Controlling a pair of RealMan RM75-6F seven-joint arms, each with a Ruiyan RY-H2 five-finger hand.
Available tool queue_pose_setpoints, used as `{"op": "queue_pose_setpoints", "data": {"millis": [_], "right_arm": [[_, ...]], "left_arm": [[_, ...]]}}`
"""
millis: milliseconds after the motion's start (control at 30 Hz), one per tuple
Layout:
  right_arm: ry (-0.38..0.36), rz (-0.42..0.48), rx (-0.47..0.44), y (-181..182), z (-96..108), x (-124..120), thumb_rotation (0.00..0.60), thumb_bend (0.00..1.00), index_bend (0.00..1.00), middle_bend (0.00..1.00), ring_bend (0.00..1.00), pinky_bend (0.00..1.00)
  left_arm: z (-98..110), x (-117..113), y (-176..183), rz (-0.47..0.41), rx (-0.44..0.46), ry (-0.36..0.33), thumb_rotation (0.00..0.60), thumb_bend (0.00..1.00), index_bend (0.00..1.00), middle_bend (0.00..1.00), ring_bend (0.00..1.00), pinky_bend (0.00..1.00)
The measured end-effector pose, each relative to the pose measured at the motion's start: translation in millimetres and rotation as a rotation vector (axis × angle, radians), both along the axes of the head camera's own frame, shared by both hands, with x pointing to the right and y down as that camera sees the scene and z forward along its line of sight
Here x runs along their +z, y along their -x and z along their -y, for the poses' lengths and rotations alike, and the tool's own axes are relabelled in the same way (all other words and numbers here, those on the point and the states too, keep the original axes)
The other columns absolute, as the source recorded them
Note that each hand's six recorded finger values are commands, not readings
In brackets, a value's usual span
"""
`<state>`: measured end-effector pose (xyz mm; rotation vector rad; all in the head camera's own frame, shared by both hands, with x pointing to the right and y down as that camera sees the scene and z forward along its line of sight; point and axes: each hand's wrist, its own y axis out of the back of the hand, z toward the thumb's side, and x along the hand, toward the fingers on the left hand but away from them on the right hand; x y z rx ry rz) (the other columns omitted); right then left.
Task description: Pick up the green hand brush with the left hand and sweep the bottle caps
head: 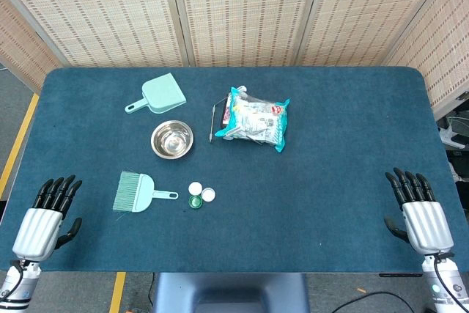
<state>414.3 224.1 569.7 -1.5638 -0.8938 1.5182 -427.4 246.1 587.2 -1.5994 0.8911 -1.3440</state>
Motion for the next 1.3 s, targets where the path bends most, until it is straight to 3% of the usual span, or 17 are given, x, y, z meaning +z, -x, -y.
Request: {"op": "queue_pose_setpoints", "data": {"millis": [200, 300, 400, 467, 633, 700, 933, 1300], "right_arm": [[-0.004, 0.009, -0.004, -1, -1, -5, 0.600, 0.21, 0.00, 0.00, 0.00, 0.00], [-0.022, 0.019, 0.001, -3, -1, -11, 0.600, 0.21, 0.00, 0.00, 0.00, 0.00], [-0.021, 0.015, 0.002, -4, -2, -12, 0.600, 0.21, 0.00, 0.00, 0.00, 0.00], [-0.020, 0.009, 0.009, -4, -1, -12, 0.600, 0.21, 0.00, 0.00, 0.00, 0.00], [-0.035, 0.014, 0.008, -3, -1, -16, 0.600, 0.21, 0.00, 0.00, 0.00, 0.00], [-0.037, 0.013, 0.012, -4, -2, -19, 0.600, 0.21, 0.00, 0.00, 0.00, 0.00], [-0.025, 0.009, 0.029, -9, -2, -20, 0.600, 0.21, 0.00, 0.00, 0.00, 0.00], [-0.005, 0.006, 0.039, -12, -2, -20, 0.600, 0.21, 0.00, 0.00, 0.00, 0.00]], "left_arm": [[-2, 7, -10, -0.018, 0.035, 0.014, 0.600, 0.40, 0.00, 0.00, 0.00, 0.08], [-6, 18, -29, -0.059, 0.085, 0.035, 0.600, 0.40, 0.00, 0.00, 0.03, 0.21], [-10, 29, -52, -0.079, 0.147, 0.057, 0.600, 0.40, 0.00, 0.06, 0.17, 0.42], [-9, 36, -67, -0.072, 0.191, 0.062, 0.600, 0.40, 0.02, 0.10, 0.31, 0.57], [-3, 62, -106, -0.059, 0.266, 0.102, 0.600, 0.39, 0.13, 0.19, 0.60, 0.81], [-2, 72, -123, -0.064, 0.291, 0.117, 0.600, 0.39, 0.17, 0.22, 0.64, 0.85], [5, 97, -167, -0.073, 0.337, 0.127, 0.600, 0.39, 0.18, 0.25, 0.69, 0.91], [23, 130, -180, 0.031, 0.369, 0.091, 0.600, 0.39, 0.27, 0.31, 0.74, 0.94]]}}
